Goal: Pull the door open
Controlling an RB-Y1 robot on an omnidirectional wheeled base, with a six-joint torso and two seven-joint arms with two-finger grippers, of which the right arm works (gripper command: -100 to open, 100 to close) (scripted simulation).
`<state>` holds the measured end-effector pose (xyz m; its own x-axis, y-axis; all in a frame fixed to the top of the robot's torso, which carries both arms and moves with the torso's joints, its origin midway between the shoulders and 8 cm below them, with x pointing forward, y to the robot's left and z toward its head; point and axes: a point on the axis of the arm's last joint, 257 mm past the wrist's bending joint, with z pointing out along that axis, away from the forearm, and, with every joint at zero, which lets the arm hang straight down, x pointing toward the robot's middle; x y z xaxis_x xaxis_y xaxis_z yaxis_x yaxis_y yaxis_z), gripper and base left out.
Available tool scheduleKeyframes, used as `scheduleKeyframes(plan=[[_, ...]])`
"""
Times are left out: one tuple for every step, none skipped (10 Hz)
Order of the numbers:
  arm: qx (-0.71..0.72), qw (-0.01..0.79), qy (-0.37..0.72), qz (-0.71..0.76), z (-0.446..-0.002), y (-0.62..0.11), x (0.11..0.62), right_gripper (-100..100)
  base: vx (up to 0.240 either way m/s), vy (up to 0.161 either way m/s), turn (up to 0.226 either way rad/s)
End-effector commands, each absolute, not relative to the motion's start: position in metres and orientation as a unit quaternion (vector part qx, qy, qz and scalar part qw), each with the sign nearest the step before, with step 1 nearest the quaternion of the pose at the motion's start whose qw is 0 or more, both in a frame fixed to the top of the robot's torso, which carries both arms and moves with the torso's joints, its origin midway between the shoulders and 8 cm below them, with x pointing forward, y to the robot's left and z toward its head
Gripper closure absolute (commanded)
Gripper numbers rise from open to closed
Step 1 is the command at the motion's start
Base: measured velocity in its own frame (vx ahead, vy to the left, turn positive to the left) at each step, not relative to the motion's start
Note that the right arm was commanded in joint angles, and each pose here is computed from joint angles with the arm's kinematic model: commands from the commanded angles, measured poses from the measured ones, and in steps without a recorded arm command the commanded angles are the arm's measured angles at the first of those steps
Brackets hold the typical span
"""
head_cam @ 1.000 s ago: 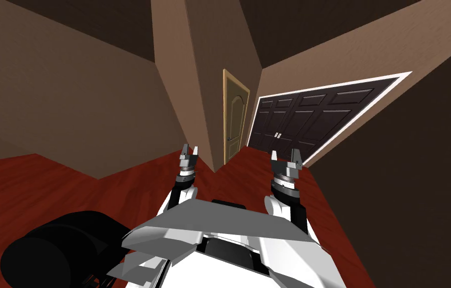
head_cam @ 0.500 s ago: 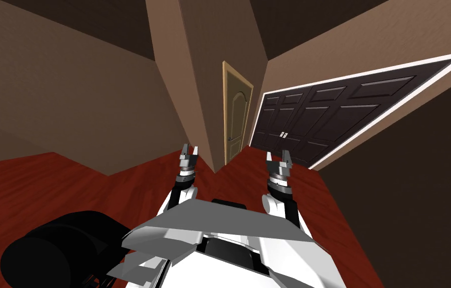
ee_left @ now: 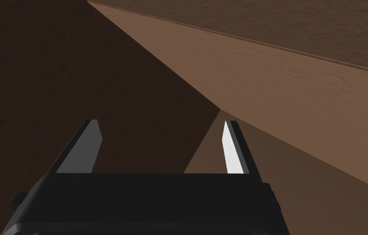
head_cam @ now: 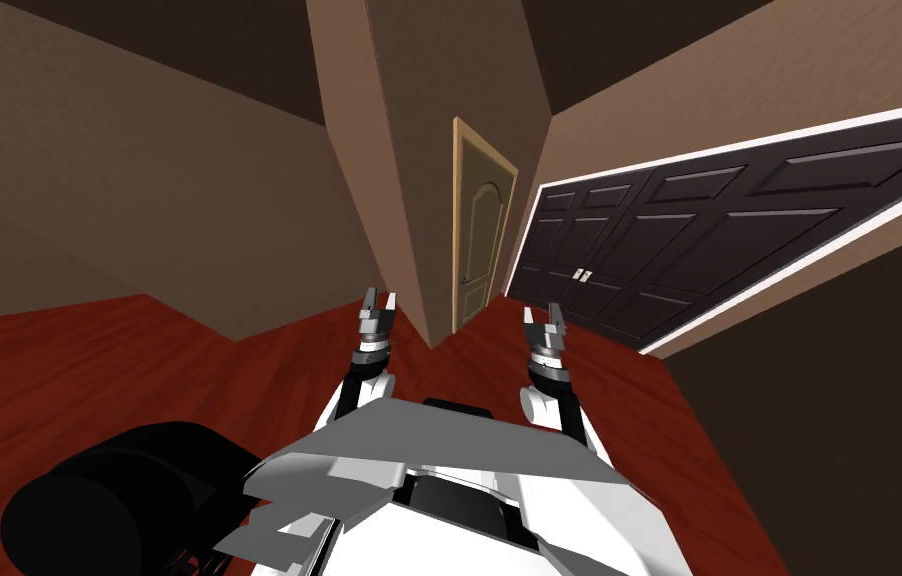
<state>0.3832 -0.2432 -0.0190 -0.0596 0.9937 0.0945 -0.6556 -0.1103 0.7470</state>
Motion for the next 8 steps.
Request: scheduleKeyframes(plan=[[0.316,0.604,0.279,0.677,-0.029,-0.24,0.389,-100,0.1,-0.035,0.077],[0.318,0.6,0.284,0.677,-0.035,-0.239,0.393,-100,0.095,-0.037,0.105],[0.32,0.596,0.29,0.677,-0.041,-0.237,0.397,-100,0.086,-0.04,0.109],[0.322,0.593,0.295,0.677,-0.048,-0.235,0.4,-100,0.076,-0.038,0.094],[0.323,0.589,0.301,0.677,-0.054,-0.234,0.404,-100,0.084,-0.036,0.121],[0.325,0.586,0.306,0.677,-0.06,-0.232,0.407,-100,0.087,-0.04,0.091],[0.327,0.582,0.312,0.676,-0.067,-0.231,0.411,-100,0.095,-0.043,0.128],[0.328,0.578,0.318,0.676,-0.073,-0.229,0.415,-100,0.103,-0.048,0.108]])
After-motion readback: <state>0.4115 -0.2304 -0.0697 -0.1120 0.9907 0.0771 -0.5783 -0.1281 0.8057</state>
